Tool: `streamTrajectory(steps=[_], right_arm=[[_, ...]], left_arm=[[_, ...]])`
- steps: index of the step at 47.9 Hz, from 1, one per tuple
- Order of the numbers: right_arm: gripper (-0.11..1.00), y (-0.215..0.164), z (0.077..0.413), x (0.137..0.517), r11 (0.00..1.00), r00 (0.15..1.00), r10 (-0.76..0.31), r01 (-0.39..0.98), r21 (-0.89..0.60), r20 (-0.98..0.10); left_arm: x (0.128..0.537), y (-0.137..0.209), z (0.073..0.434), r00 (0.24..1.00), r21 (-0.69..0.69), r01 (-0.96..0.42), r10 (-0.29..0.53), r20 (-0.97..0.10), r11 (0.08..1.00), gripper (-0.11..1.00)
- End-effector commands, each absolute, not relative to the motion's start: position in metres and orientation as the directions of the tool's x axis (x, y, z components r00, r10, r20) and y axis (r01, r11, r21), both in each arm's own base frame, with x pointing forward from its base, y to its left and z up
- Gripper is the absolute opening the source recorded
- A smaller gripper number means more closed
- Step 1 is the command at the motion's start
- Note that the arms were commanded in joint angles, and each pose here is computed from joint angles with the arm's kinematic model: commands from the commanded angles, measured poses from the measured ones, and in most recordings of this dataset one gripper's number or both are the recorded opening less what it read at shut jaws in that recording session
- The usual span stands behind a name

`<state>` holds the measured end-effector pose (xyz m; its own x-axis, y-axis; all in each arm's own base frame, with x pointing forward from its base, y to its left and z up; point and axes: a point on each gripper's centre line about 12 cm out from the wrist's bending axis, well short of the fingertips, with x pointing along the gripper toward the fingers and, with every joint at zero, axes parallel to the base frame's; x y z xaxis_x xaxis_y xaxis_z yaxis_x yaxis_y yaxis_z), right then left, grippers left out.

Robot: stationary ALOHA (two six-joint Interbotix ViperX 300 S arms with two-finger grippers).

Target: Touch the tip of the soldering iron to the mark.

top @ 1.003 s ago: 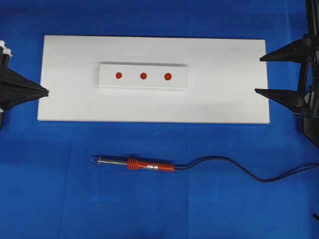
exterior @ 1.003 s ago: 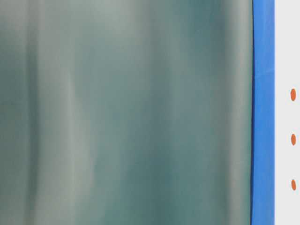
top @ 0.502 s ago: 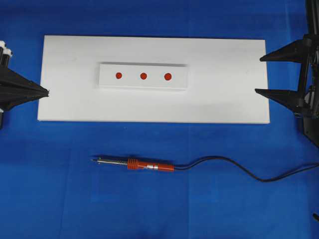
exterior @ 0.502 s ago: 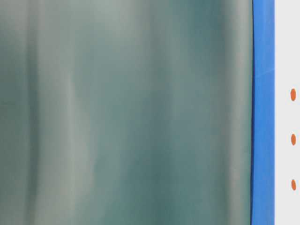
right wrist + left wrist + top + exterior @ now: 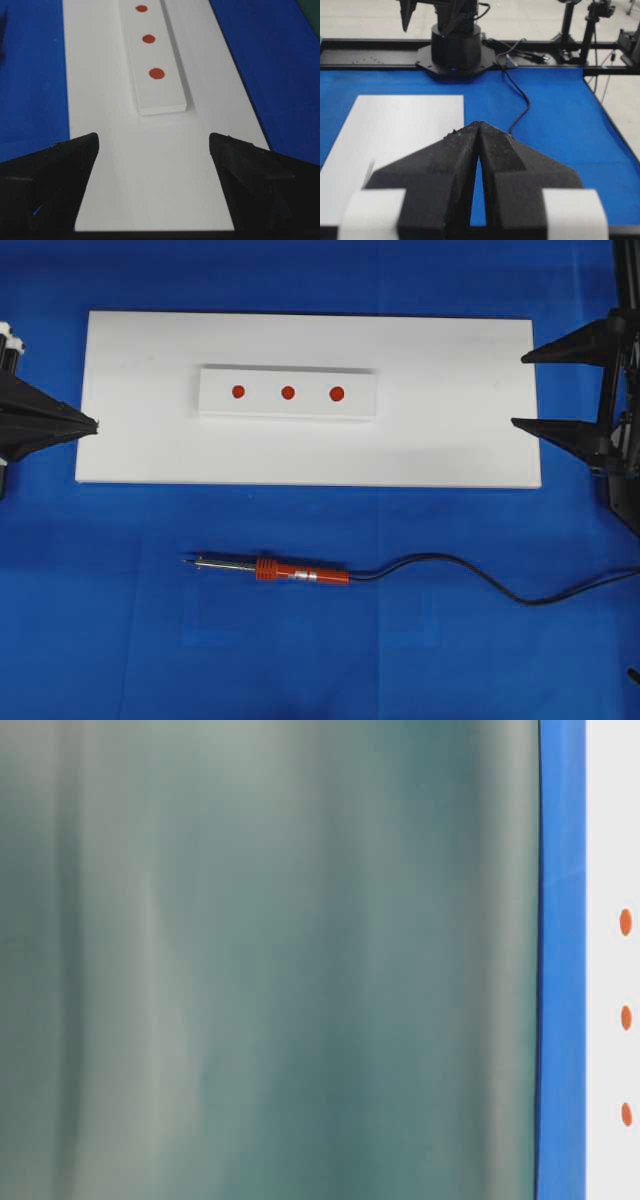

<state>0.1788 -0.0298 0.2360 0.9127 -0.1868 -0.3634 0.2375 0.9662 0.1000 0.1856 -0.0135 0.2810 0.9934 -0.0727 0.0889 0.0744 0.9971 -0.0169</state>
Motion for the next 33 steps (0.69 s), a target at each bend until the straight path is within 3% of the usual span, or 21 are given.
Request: streamTrajectory(steps=[1,33], right_arm=[[0.83,-0.0293,0.2411,0.1815,0.968,0.919,-0.182,0.231,0.103,-0.35],[0.83,-0.0294,0.2414,0.1818,0.968,0.919,-0.182,0.231,0.103,-0.35]], left_arm=[[0.1868,-0.0142,0.2836,0.993,-0.014,0.078,-0.076,0.095,0.997,0.0],[0.1868,-0.0142,0.2836,0.993,-0.009,0.077,-0.076,0.095,0.997,0.0]])
